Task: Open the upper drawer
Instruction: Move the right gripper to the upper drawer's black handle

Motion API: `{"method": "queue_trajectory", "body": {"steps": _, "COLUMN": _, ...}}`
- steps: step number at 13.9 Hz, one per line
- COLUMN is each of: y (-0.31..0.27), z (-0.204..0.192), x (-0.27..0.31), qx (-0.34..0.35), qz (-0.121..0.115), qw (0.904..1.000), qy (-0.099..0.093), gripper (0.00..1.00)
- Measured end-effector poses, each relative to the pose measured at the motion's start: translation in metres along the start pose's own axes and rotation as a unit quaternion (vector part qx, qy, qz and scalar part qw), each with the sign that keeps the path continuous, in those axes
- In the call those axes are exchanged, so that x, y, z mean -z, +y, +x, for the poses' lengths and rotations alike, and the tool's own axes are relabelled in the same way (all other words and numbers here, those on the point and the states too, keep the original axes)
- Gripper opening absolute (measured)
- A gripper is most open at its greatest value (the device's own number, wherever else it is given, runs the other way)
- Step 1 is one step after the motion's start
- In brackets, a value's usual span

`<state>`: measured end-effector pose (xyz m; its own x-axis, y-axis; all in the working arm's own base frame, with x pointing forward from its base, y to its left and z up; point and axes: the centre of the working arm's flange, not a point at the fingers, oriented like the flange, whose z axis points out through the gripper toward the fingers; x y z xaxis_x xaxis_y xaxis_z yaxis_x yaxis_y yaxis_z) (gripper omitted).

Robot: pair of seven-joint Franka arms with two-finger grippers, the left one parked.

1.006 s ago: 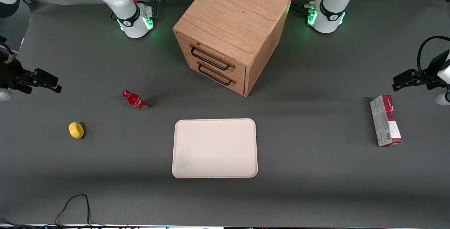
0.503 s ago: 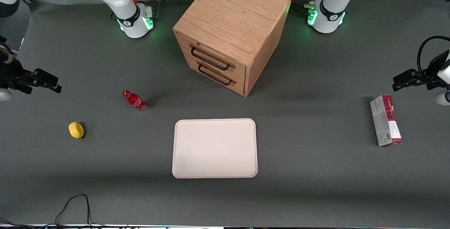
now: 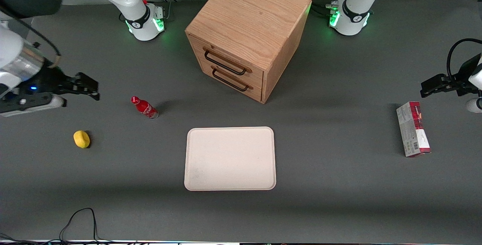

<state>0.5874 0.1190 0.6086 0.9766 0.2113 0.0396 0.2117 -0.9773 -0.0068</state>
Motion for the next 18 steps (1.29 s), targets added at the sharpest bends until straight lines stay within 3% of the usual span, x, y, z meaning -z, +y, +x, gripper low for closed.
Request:
{"method": "queue_trajectory", "body": {"steps": 5, "y": -0.125, "z": 0.003, "x": -0.025, "qx": 0.106, "qz": 0.002, "qw": 0.9943, "qy": -0.018, "gripper": 1.0}}
{"method": "queue_trajectory", "body": {"steps": 10, "y": -0.23, "z": -0.021, "x": -0.038, "qx": 0.21, "qz": 0.002, "qw": 0.9774, "qy": -0.029, "gripper": 1.0}}
{"method": "queue_trajectory", "body": {"steps": 14, "y": -0.284, "z": -0.038, "x": -0.055, "qx": 0.32, "qz": 0.002, "qw": 0.9464, "qy": -0.041, "gripper": 1.0}}
{"method": "queue_trajectory", "body": {"steps": 18, "y": -0.324, "z": -0.054, "x": -0.068, "qx": 0.37, "qz": 0.001, "qw": 0.9276, "qy": -0.048, "gripper": 1.0}}
